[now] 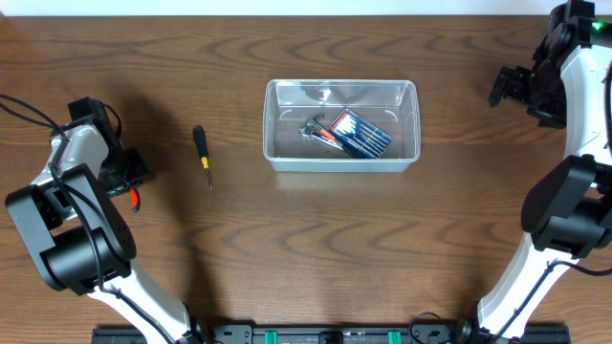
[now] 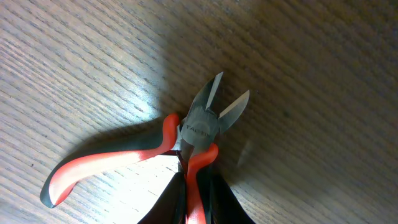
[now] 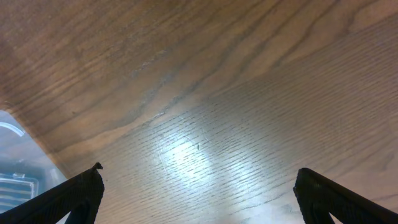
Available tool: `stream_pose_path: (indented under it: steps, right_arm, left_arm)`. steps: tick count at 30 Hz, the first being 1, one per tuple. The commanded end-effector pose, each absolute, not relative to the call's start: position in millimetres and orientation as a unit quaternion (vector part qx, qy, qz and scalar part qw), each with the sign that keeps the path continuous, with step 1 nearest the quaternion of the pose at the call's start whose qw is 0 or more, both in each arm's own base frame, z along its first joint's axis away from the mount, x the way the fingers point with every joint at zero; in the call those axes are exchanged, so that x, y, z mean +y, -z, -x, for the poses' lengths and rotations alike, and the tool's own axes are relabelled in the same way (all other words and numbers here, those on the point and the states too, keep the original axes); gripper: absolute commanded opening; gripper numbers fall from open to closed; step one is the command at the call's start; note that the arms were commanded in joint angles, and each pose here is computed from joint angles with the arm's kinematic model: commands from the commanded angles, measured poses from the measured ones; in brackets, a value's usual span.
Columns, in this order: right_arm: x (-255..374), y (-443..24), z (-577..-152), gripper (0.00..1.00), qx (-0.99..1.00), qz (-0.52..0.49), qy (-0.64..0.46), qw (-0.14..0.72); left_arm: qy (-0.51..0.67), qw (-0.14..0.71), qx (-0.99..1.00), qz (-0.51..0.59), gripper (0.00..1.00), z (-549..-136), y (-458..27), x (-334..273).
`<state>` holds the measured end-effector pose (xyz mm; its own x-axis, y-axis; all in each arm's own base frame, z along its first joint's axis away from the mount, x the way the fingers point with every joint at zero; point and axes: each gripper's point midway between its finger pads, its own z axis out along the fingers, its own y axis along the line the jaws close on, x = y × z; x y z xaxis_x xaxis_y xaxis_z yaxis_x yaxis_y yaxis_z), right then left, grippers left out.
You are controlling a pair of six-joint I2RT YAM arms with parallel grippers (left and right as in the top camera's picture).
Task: Pack container
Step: 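Close the left gripper on the pliers at the joint, then lift the pliers and carry them over the container with left gripper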
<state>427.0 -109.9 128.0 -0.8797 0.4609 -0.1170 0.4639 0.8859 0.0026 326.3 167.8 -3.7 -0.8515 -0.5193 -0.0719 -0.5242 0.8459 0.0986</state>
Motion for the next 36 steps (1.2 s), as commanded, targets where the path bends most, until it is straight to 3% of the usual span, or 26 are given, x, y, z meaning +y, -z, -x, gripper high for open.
stream_pose_path:
  steps: [1, 18, 31, 36]
  right_arm:
    - [-110, -128, -428, 0.99, 0.967, -0.247, 0.012, 0.058]
    - [-110, -128, -428, 0.99, 0.967, -0.247, 0.012, 0.058]
    - [-110, -128, -428, 0.99, 0.967, -0.247, 0.012, 0.058]
    - [-110, -128, -428, 0.99, 0.967, -0.247, 0.012, 0.058]
  left_arm:
    - [-0.053, -0.009, 0.959, 0.279, 0.1, -312, 21, 165]
    - [-0.058, 0.027, 0.958, 0.281, 0.11, -319, -5, 168]
    - [-0.054, 0.105, 0.952, 0.282, 0.1, -329, -65, 167]
    - [-0.002, 0.157, 0.945, 0.285, 0.1, -341, -95, 150]
